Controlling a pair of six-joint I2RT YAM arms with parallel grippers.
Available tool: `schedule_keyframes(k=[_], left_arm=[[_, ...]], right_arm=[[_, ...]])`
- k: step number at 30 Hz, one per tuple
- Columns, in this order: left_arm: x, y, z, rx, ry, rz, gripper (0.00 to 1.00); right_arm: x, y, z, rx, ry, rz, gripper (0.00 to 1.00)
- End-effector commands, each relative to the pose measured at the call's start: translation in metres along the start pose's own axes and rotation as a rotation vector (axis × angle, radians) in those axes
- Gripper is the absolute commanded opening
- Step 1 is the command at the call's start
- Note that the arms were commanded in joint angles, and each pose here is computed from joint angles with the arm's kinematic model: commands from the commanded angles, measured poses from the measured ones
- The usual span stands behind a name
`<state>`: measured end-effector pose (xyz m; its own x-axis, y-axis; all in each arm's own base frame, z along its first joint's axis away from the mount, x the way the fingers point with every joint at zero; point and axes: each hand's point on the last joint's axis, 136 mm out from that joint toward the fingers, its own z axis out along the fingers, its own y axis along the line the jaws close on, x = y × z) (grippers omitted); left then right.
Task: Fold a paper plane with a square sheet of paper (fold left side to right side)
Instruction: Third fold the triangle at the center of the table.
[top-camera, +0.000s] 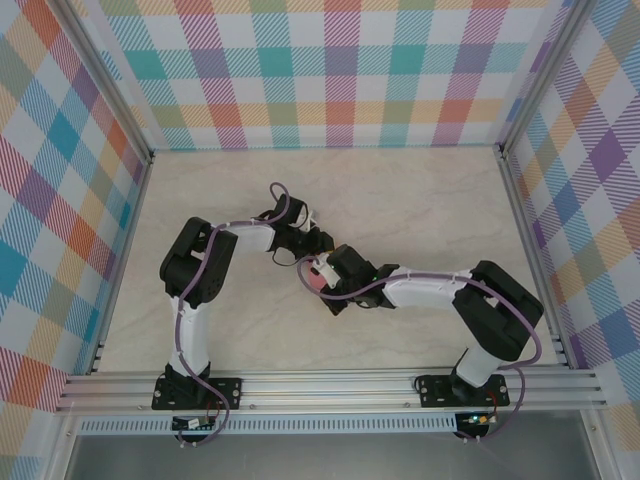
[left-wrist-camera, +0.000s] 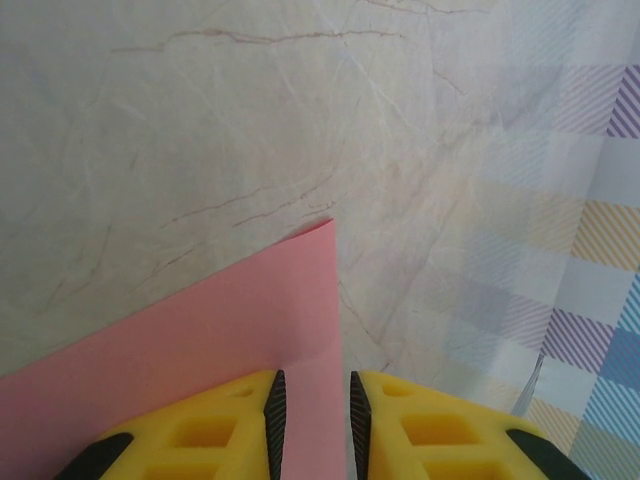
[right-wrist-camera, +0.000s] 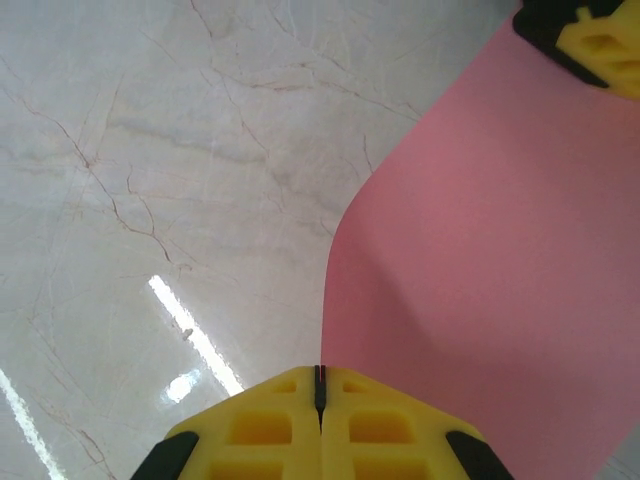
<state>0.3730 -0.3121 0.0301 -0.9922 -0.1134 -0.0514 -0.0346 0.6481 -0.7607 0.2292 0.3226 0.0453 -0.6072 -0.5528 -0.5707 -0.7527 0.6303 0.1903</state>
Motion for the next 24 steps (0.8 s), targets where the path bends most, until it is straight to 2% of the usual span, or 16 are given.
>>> schedule_keyframes(k=[1,14,24], left_arm=[[0.01,0.009,0.009,-0.041,0.043,0.01,0.26],[0.017,0.018,0.015,-0.061,0.064,0.007,0.25],[0.018,0.018,0.016,-0.06,0.065,0.01,0.24]], right_arm=[[-0.007,0.003,-0.002,-0.057,0.016,0.056,0.01],[-0.002,-0.036,0.001,-0.016,0.091,0.241,0.01],[0.0,-0.054,0.005,0.017,0.119,0.304,0.02]])
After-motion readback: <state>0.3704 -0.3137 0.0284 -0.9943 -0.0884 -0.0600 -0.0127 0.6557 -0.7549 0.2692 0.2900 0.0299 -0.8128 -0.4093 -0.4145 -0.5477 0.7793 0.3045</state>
